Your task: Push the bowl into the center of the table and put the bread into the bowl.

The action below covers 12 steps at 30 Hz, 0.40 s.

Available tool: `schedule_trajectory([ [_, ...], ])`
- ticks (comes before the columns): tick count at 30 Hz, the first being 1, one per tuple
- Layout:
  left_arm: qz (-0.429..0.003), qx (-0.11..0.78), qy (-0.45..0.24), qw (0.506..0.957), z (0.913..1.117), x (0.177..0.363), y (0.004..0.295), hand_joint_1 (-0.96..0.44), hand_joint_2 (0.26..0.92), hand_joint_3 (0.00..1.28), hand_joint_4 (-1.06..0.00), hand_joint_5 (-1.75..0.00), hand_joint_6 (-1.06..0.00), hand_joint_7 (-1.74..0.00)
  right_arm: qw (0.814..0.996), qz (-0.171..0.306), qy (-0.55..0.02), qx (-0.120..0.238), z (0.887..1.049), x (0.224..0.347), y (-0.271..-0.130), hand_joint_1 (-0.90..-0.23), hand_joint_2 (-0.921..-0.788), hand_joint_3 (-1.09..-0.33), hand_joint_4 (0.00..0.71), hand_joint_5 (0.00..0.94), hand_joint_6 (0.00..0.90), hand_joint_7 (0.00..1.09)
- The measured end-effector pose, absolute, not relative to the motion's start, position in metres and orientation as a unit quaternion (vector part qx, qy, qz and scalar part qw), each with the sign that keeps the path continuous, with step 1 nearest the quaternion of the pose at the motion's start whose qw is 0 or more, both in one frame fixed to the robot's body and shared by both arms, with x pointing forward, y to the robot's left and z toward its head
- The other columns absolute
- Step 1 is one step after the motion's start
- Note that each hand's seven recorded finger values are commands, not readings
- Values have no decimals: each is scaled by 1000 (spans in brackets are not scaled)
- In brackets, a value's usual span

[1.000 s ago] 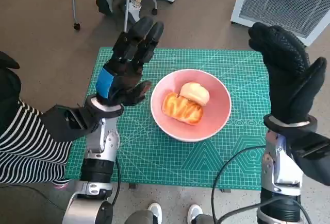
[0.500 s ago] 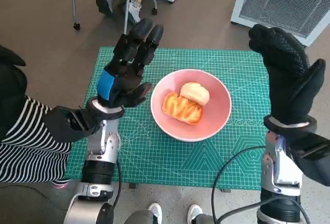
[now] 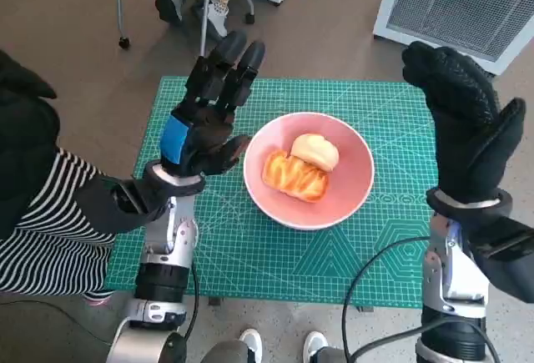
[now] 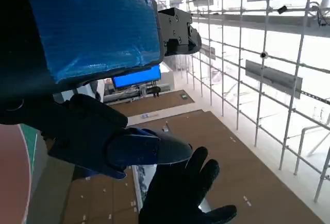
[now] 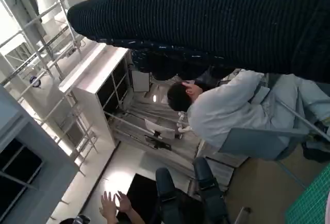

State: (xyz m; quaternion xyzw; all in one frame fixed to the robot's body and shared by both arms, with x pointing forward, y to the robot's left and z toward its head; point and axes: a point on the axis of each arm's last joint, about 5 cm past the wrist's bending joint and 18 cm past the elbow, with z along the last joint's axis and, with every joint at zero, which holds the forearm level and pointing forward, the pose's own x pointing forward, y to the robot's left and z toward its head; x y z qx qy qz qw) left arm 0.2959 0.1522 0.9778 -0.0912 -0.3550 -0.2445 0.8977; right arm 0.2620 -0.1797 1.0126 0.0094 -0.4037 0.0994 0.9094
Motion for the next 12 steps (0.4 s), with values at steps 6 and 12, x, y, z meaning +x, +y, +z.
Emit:
schedule_trajectory([
  [6, -243, -93, -350, 900, 977, 296, 152, -487, 921, 239, -58, -3, 1, -348, 910, 99, -403, 9, 1012, 262, -180, -707, -921, -696, 185, 0, 126, 368],
  [12, -242, -95, -346, 901, 976, 296, 152, -466, 921, 209, -63, -4, 1, -370, 910, 99, -402, 10, 1012, 262, -180, -707, -921, -697, 186, 1, 127, 366],
])
